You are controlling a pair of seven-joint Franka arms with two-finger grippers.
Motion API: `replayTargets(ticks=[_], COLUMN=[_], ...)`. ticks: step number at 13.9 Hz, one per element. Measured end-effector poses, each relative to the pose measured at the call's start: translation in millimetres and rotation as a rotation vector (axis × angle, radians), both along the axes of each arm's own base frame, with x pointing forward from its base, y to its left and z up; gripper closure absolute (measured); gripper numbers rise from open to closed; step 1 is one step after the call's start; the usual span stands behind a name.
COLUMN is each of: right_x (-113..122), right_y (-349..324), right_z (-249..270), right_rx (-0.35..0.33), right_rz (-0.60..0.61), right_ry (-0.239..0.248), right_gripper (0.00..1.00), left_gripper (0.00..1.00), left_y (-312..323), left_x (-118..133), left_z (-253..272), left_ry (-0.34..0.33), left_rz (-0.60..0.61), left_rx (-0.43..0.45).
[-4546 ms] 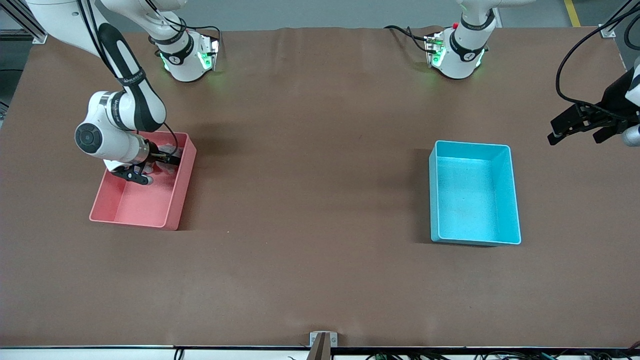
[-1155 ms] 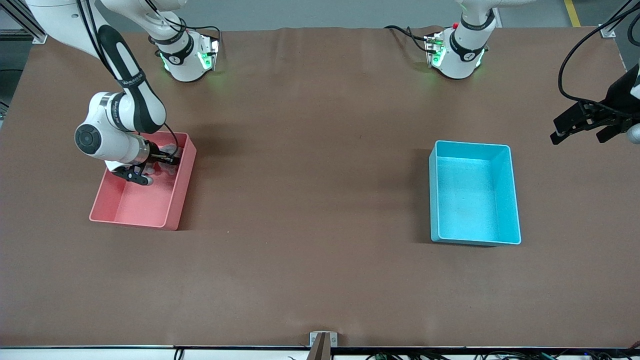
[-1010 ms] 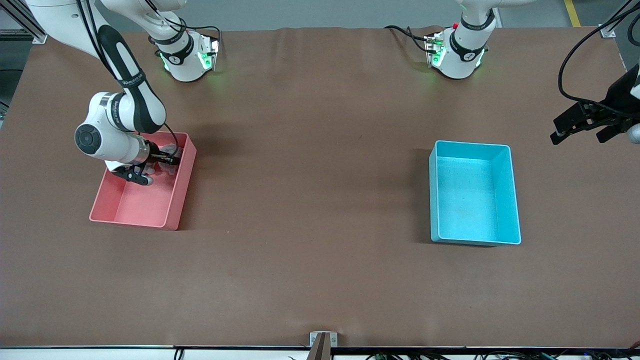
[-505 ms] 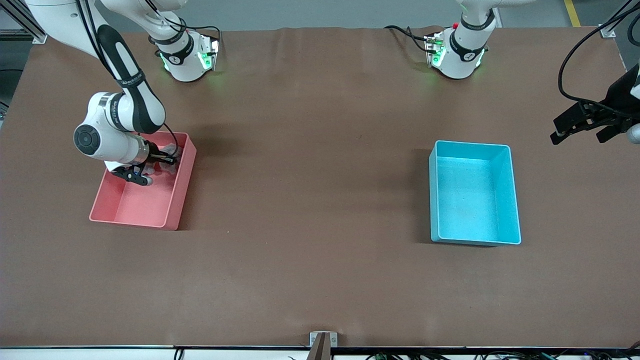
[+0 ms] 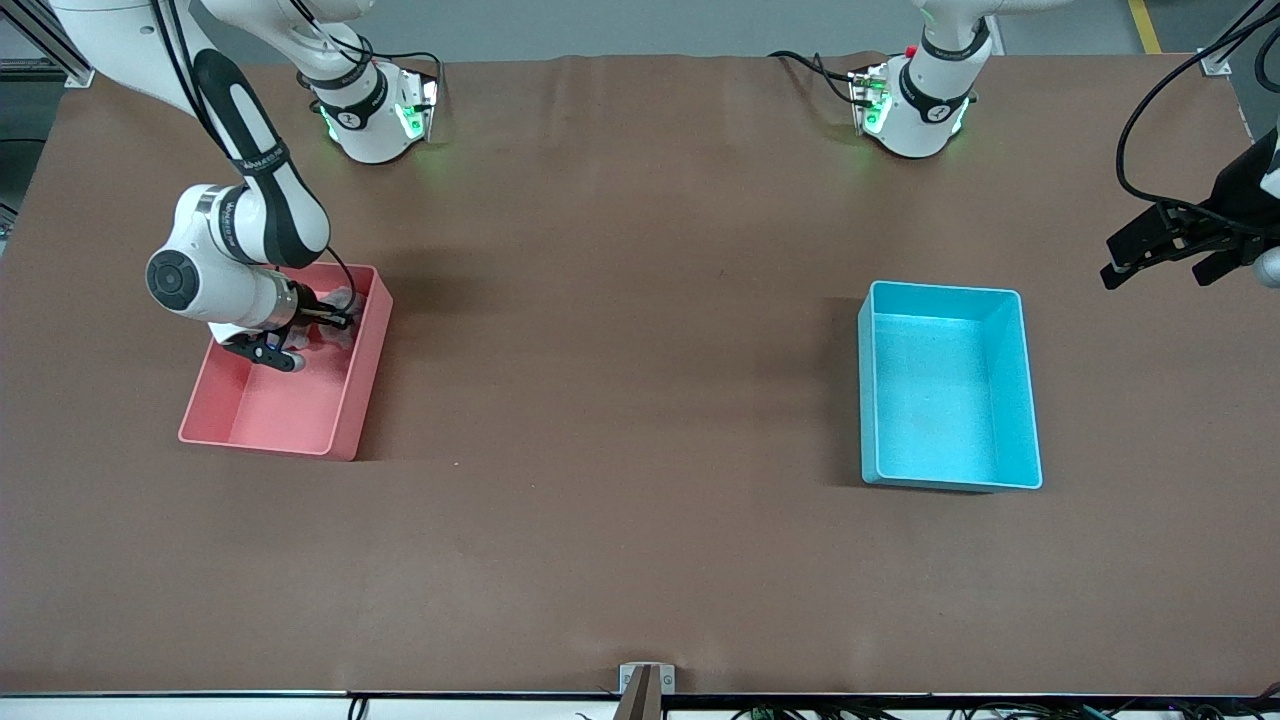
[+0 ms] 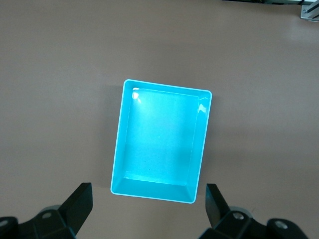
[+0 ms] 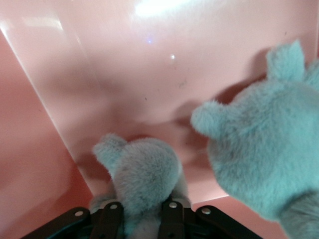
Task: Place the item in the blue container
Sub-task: 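Lift the plush out of the pink box with the right gripper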
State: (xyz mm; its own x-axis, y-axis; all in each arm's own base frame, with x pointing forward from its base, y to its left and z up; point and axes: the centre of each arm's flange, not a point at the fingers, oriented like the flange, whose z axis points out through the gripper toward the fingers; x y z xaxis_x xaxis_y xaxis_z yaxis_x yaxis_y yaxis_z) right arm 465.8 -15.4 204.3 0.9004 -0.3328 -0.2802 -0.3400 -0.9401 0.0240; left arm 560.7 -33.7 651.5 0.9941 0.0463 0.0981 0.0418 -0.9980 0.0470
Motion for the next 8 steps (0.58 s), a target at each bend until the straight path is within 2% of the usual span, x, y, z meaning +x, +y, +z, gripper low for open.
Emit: replayTargets(ticks=[1, 2, 4, 6, 8], right_x=[12, 31, 77, 100, 111], right_y=[-3, -9, -27, -27, 11], right_z=[14, 42, 135, 210, 233], right_rx=[0.01, 0.031, 0.062, 0.059, 0.022], right_rz=[0.014, 0.031, 0.035, 0.002, -0.053], right_ry=[0.004, 0.03, 0.045, 0.046, 0.036], right_gripper=[0.78, 0.78, 0.79, 0.79, 0.79], left_gripper=[0.0, 0.0, 0.0, 0.0, 0.0], left_y=[0, 0, 0, 0, 0], left_x=[0, 0, 0, 0, 0], left_z=[0, 0, 0, 0, 0], left_ry=[0.0, 0.0, 0.0, 0.0, 0.0], left_rz=[0.0, 0.0, -0.001, 0.0, 0.0], left_rx=[0.0, 0.0, 0.0, 0.0, 0.0])
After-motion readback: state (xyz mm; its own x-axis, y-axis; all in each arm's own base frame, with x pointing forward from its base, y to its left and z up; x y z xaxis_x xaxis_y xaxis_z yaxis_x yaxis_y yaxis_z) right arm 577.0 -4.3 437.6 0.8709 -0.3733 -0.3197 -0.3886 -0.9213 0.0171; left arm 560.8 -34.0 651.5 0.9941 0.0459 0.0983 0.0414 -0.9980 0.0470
